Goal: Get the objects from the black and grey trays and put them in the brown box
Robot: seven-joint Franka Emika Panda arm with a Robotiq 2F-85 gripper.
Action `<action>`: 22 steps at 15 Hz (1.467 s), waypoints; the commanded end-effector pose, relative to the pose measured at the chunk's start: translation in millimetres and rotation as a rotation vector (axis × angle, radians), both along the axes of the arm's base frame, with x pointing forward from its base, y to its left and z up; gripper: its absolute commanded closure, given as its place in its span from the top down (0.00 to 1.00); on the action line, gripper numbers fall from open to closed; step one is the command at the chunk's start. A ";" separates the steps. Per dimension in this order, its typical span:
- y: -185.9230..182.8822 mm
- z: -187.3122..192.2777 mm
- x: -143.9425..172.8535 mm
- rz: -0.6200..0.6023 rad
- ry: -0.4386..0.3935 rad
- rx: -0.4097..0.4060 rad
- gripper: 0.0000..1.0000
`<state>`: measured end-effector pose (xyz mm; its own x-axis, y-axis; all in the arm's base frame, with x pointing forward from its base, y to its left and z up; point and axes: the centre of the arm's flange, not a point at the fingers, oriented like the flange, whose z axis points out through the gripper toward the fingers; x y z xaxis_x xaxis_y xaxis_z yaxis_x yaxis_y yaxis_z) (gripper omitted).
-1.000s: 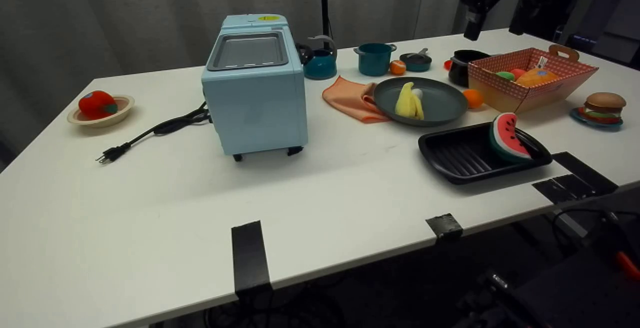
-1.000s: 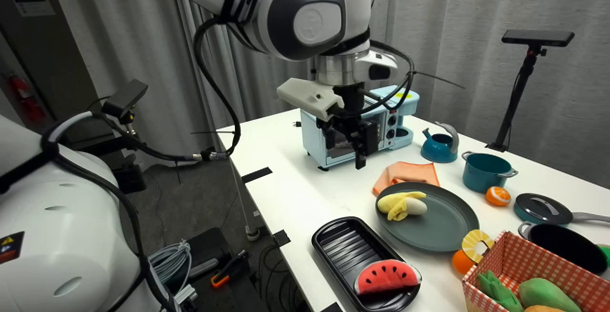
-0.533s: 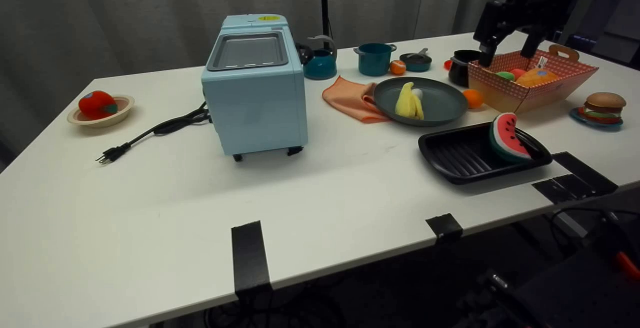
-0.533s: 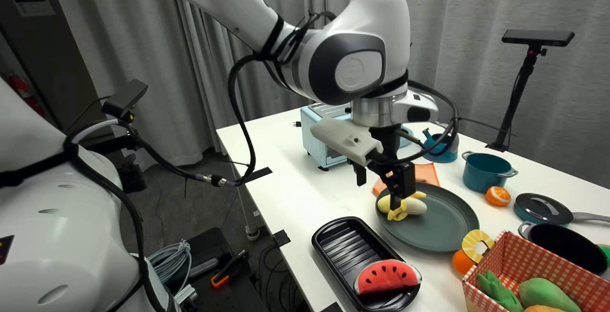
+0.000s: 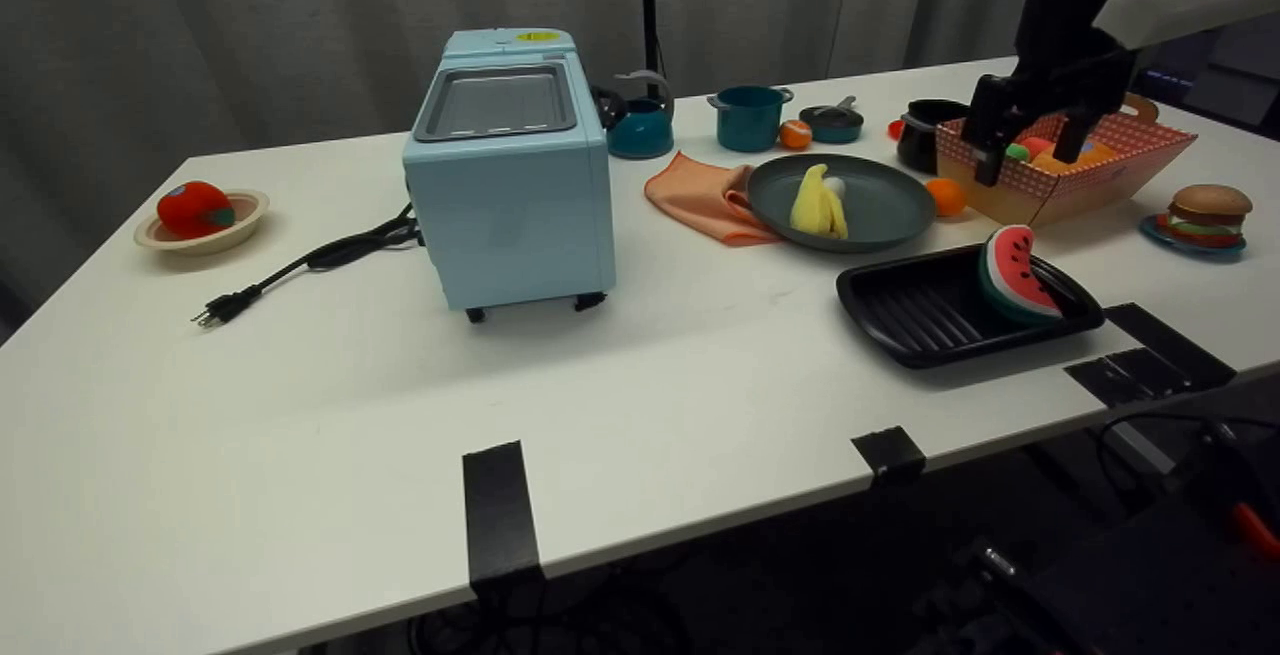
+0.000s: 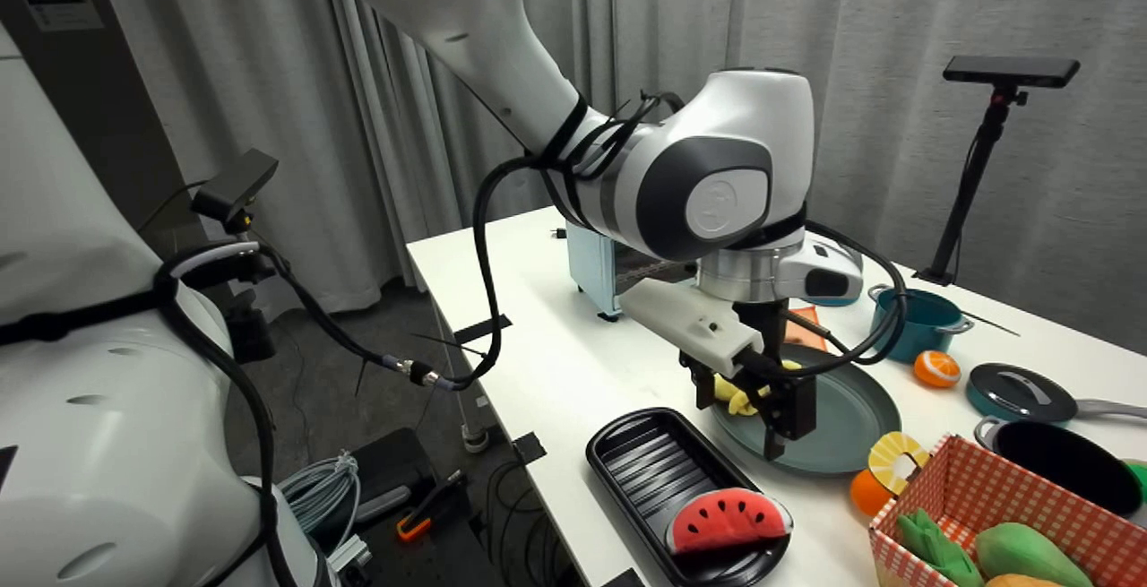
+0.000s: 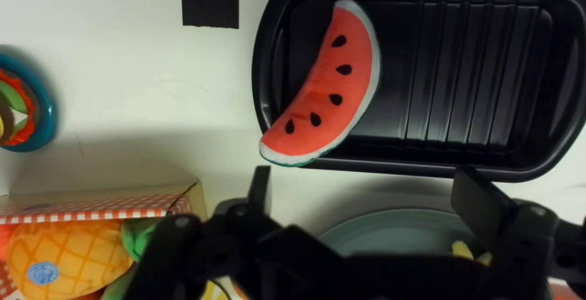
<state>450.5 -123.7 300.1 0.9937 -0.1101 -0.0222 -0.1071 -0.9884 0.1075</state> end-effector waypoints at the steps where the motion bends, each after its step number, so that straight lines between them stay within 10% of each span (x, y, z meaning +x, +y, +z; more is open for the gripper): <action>1: -0.3 -0.1 1.0 0.000 0.000 0.000 1.00; 22: -7.0 -107.6 1.0 0.079 0.061 -0.076 1.00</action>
